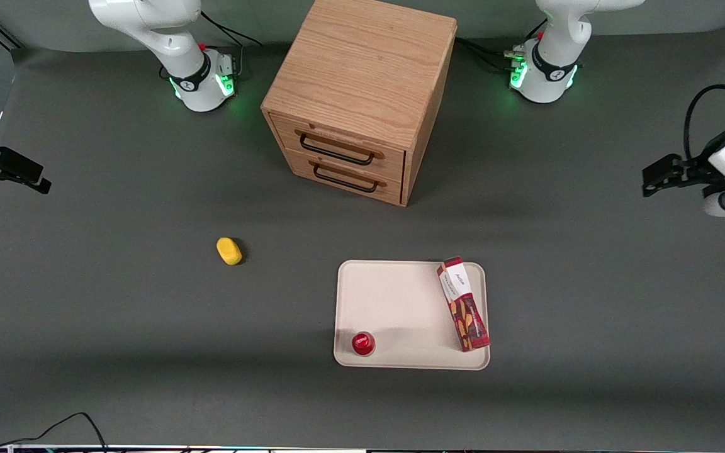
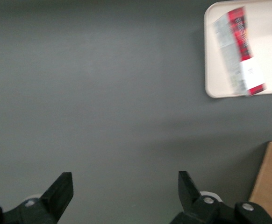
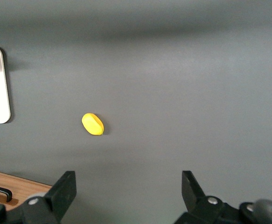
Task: Place red cookie box on tray
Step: 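Reach the left gripper down to the red tartan cookie box on the tray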
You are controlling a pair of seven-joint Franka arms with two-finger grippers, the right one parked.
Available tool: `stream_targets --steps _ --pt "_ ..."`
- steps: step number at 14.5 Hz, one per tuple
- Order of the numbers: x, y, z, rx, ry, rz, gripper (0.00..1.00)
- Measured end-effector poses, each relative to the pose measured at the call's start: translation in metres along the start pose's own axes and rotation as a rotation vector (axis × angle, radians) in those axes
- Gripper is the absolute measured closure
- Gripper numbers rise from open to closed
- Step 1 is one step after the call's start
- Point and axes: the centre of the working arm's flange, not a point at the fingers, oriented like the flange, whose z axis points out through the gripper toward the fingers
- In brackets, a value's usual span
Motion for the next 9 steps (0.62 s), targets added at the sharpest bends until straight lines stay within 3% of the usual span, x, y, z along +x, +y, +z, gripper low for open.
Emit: stream_targets --steps 7,9 --pt "0.068 0.129 0.119 -0.062 0.008 -0.196 0.0" --pt "0.09 0.173 0.164 -0.047 0.012 -0.248 0.0"
